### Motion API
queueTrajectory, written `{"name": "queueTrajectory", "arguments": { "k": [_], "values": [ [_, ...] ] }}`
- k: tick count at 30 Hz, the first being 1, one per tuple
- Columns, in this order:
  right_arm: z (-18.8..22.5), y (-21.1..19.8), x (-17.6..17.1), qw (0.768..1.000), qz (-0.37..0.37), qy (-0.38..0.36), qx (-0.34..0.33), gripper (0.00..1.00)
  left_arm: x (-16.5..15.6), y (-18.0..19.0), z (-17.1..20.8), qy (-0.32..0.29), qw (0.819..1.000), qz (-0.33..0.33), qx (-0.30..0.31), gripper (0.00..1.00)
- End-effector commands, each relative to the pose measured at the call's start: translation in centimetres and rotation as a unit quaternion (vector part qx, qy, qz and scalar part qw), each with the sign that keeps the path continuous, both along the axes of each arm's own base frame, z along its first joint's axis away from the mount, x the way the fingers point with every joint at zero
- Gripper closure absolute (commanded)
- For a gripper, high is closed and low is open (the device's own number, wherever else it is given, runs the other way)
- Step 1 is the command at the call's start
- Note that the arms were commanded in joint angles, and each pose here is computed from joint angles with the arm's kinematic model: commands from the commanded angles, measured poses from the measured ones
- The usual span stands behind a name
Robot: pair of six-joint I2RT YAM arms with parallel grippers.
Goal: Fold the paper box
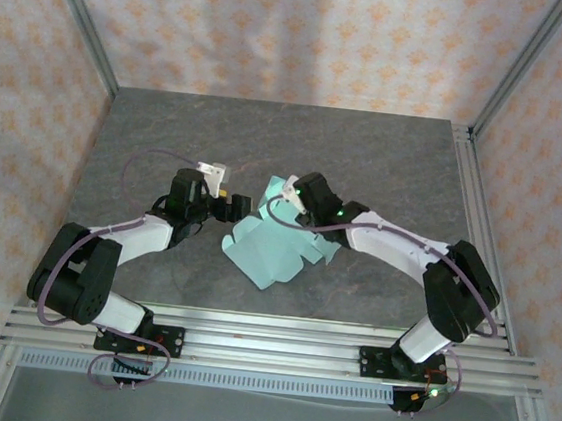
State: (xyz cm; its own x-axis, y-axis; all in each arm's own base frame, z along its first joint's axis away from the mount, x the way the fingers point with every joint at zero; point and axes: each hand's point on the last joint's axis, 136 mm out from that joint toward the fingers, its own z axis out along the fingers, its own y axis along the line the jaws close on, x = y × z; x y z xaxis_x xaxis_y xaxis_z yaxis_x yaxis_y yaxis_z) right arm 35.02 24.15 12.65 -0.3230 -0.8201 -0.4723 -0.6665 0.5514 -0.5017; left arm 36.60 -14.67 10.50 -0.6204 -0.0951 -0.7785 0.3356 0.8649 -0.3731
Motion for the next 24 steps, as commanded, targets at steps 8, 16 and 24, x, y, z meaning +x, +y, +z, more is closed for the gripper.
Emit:
{"name": "queueTrajectory", "arguments": {
  "k": [8, 16, 24],
  "values": [
    [-2.9, 0.3, -1.5, 0.967, -0.059, 0.193, 0.155, 1.00, 0.0, 1.2, 2.5, -0.015, 0.999, 0.029, 0.019, 0.12],
    [-4.3, -0.5, -0.7, 0.918, -0.123, 0.280, 0.255, 0.93, 0.1, 0.9, 3.4, -0.016, 0.999, 0.020, 0.018, 0.11],
    [-5.1, -1.9, 0.5, 0.915, -0.145, 0.264, 0.269, 0.57, 0.3, 0.7, 3.6, -0.012, 1.000, 0.014, 0.024, 0.11]
  ]
}}
